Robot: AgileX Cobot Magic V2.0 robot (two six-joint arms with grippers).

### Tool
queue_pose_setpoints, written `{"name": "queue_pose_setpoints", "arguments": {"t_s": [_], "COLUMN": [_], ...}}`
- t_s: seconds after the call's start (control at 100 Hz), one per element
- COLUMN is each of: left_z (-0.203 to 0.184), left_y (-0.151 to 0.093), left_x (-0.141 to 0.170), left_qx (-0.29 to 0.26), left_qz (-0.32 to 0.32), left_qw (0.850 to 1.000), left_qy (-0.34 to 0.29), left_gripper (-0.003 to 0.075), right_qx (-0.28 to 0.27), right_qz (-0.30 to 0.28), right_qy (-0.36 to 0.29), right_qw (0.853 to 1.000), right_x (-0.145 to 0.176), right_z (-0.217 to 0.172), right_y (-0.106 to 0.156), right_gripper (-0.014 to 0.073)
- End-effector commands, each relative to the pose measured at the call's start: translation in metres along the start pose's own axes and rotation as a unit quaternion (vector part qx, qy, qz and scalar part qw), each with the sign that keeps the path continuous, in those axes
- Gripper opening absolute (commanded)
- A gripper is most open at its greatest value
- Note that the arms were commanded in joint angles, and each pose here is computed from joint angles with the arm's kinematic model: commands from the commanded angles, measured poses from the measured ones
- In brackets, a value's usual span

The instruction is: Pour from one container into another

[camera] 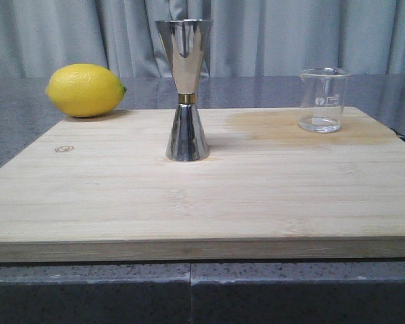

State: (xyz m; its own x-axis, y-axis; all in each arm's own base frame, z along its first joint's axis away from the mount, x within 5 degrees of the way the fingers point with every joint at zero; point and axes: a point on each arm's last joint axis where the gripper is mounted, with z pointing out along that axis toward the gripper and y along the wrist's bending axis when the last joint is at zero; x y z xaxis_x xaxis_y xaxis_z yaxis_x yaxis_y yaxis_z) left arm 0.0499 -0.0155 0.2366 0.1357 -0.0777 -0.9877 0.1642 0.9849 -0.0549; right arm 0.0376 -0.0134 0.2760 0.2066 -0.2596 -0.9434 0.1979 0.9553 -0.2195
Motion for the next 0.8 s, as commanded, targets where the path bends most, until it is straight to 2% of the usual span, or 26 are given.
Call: {"name": "queue_pose_setpoints", "arguments": {"t_s": [0.0,0.16,0.45,0.67,0.79], "left_z": [-0.003,-0.002,-0.002,-0.002,-0.002], "left_y": [0.000,0.004,0.004,0.004,0.004], "left_x": [-0.009,-0.004,-0.003,-0.003,-0.003], "left_qx": [-0.006,-0.024,-0.024,-0.024,-0.023], "left_qz": [-0.001,-0.004,-0.005,-0.008,-0.012], "left_qw": [1.000,1.000,1.000,1.000,1.000], "left_qy": [-0.022,-0.017,-0.015,-0.016,-0.016], "left_gripper": [-0.0018,-0.0018,-0.0019,-0.0019,-0.0019], "right_qx": [-0.007,-0.008,-0.017,-0.088,-0.090], "right_qz": [0.006,0.004,0.004,0.005,0.005], "right_qy": [-0.015,-0.003,-0.009,-0.053,-0.054], "right_qw": [1.000,1.000,1.000,0.995,0.994], "right_x": [-0.004,0.003,0.002,-0.006,-0.006], "right_z": [-0.002,-0.001,-0.001,-0.003,-0.003], "right_y": [0.001,0.002,0.004,0.017,0.017], "right_gripper": [-0.0071,-0.0072,-0.0071,-0.0072,-0.0072]}}
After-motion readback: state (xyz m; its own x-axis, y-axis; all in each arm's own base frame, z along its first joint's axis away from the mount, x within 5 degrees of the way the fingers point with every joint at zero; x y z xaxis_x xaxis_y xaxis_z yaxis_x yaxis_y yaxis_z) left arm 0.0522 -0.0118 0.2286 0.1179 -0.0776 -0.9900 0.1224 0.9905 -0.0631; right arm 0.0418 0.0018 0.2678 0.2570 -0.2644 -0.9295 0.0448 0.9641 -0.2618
